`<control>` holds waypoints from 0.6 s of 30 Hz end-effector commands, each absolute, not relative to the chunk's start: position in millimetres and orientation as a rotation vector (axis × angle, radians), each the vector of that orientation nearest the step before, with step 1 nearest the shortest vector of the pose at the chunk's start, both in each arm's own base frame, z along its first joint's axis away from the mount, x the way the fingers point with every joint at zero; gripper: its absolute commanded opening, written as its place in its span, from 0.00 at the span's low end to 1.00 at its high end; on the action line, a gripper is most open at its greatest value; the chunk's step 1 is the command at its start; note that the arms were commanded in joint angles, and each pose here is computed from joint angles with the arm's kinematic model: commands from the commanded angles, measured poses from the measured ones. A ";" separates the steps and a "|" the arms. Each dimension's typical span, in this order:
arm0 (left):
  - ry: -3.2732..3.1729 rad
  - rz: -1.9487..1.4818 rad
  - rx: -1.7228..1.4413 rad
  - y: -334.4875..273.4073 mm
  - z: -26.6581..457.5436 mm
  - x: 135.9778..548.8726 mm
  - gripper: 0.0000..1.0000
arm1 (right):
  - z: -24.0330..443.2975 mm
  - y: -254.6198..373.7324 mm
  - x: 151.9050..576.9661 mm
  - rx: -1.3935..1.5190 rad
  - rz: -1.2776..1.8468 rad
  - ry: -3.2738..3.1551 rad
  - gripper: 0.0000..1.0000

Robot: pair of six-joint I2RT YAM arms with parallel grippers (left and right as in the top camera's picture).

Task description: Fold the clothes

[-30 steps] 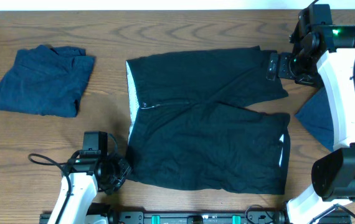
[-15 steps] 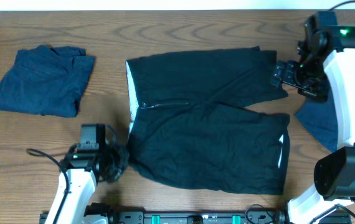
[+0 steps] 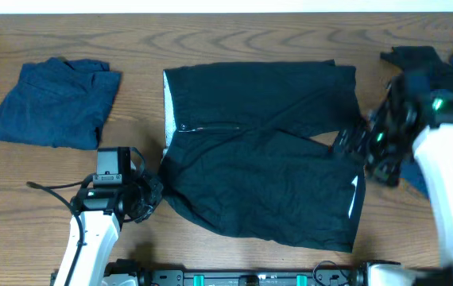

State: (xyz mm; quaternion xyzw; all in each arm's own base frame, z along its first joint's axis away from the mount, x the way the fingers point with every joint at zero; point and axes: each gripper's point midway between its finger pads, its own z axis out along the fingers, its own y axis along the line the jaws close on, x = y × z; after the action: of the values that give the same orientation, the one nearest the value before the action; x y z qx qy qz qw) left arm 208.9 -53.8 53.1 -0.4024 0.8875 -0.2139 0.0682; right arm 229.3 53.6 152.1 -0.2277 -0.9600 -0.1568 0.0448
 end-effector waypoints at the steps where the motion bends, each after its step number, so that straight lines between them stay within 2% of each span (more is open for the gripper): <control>1: 2.705 -0.636 -1.158 -53.9 55.0 206.4 0.06 | 139.1 76.7 192.3 -0.734 -0.521 -2.844 0.99; 6: 2.748 -0.618 -1.139 -54.0 52.4 197.9 0.06 | 112.5 91.5 135.8 -0.804 -0.435 -2.739 0.99; 9: 2.768 -0.610 -1.114 -54.0 51.6 194.8 0.06 | 97.5 94.0 108.4 -0.949 -0.382 -2.657 0.97; 12: 2.776 -0.608 -1.101 -54.1 51.4 193.9 0.06 | 85.8 92.7 95.5 -1.087 -0.365 -2.609 0.94; 18: 2.782 -0.605 -1.099 -54.1 51.1 192.5 0.06 | 71.8 69.6 87.6 -1.337 -0.236 -2.606 0.94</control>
State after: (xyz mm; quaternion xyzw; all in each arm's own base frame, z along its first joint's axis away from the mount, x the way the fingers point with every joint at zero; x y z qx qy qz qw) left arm 190.9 -54.0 48.1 -0.3688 0.9075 -0.1965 0.0420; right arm 100.3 83.3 82.9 -0.3867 -0.9082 -0.1242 0.1009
